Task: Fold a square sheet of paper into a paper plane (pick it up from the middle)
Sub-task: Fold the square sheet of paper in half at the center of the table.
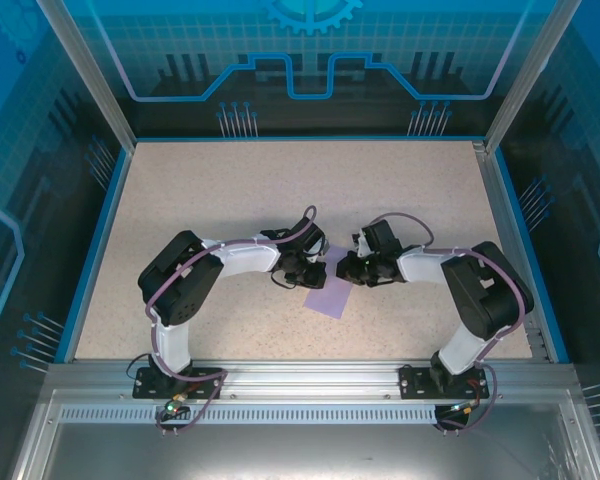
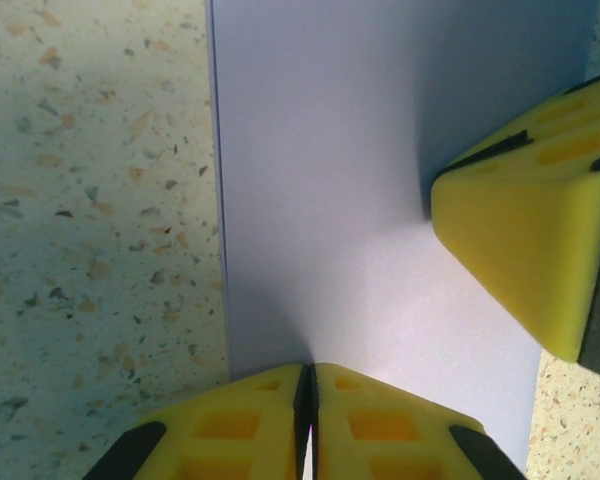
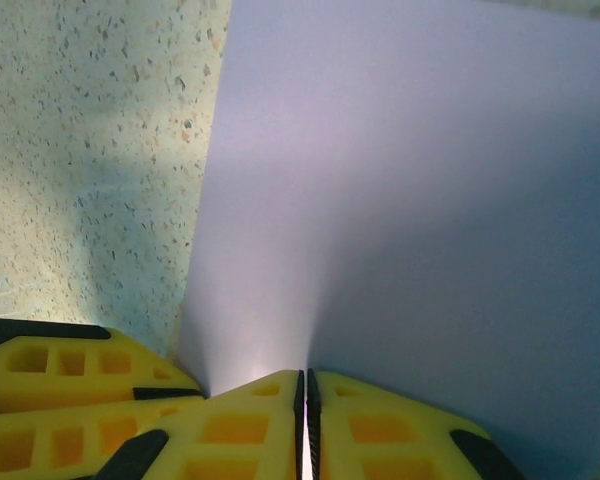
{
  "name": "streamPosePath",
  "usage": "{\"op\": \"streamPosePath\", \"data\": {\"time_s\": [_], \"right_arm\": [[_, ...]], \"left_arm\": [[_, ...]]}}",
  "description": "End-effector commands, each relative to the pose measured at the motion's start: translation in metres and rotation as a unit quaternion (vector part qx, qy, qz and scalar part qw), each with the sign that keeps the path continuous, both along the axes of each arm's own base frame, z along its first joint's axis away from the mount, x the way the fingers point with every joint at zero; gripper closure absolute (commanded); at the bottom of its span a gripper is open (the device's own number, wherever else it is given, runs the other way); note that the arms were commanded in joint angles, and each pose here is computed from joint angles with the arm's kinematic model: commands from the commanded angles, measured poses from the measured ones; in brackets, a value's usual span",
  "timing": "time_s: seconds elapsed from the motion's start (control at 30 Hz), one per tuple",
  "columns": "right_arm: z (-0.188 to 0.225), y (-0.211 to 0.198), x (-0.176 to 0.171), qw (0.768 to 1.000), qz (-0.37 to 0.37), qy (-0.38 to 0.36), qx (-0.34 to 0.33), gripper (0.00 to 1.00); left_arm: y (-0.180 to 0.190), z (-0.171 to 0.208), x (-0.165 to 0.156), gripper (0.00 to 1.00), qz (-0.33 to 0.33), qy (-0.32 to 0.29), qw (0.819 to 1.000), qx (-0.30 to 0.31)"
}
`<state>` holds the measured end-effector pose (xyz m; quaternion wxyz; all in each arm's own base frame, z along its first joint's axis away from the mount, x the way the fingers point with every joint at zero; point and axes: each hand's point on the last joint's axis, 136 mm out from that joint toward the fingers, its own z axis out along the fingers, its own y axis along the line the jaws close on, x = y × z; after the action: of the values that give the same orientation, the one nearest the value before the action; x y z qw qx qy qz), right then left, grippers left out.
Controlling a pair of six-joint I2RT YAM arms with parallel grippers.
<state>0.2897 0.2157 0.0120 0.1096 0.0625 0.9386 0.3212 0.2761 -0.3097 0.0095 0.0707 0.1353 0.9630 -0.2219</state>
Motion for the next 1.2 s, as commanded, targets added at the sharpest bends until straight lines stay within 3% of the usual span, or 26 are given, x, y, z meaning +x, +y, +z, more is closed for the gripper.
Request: {"op": "streamPosePath", "data": {"time_s": [0.0,0.5,0.87,1.17], "right_arm": [[-0.006,-0.026,0.014,0.999,-0.027,-0.012,-0.031,0.87],[0.002,-0.081,0.036,0.995,-0.09,-0.028,-0.03,0.88],[0.039,-0.058,0.026,0.996,-0.064,-0.063,0.008,0.88],[0.028,-0.051,0.029,0.997,-0.051,-0.061,-0.006,0.87]], "left_arm": [[0.056,-0.05,-0.046,0.87,-0.008,0.075,0.989,0.129],[0.06,-0.053,-0.051,0.87,-0.007,0.079,0.988,0.131],[0.053,-0.047,-0.049,0.86,-0.003,0.08,0.99,0.114],[0.037,-0.025,-0.041,0.84,-0.004,0.071,0.994,0.082]]}}
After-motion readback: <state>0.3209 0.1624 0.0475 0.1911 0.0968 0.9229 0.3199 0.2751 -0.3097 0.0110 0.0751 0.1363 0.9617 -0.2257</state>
